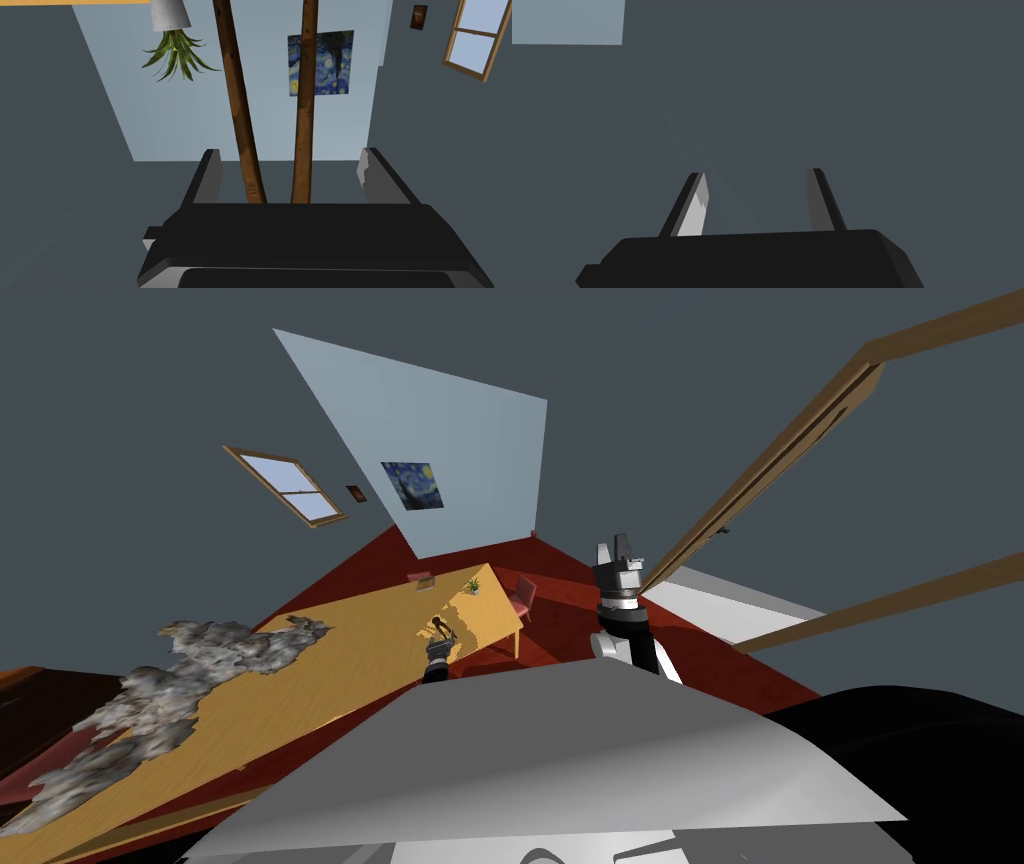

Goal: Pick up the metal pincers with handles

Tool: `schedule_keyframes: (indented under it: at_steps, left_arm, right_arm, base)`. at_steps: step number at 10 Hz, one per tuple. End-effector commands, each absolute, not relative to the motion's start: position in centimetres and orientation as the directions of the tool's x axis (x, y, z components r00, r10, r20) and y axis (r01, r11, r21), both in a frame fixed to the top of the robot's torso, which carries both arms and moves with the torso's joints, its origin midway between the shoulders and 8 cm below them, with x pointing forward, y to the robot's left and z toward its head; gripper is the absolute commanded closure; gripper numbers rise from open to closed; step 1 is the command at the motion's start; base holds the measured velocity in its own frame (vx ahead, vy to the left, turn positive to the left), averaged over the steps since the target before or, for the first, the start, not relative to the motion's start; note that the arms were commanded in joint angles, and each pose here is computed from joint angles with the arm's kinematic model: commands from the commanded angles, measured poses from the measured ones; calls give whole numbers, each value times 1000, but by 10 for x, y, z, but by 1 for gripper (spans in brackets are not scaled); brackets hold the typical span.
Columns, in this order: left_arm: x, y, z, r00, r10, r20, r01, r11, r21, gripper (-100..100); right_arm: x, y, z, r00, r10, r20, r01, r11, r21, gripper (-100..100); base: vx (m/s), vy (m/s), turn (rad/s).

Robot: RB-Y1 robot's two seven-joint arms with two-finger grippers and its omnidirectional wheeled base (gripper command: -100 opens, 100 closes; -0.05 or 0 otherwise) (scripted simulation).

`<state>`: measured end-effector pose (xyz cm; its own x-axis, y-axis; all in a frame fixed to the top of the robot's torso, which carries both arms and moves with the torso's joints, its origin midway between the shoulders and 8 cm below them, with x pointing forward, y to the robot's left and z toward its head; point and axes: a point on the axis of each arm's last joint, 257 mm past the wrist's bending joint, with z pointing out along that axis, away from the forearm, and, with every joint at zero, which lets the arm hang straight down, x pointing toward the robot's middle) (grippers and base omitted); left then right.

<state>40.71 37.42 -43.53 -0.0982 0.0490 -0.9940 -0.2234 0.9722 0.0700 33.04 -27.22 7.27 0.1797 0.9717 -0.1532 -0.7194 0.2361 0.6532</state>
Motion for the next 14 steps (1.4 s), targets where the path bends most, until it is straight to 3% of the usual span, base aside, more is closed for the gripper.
schedule_keyframes:
  at_steps: [1,14]
  left_arm:
    - [410,381,-436,-103,49,-993,-227,971,71,-100]
    - [462,420,-411,-116,-3,-993,-276,961,29,-100]
  right_arm:
    - [330,-272,73,180,972,-153,-719,236,653,0]
    - [330,-272,73,180,972,-153,-719,236,653,0]
  base:
    - [-41,-88,21]
    - [-30,-53,34]
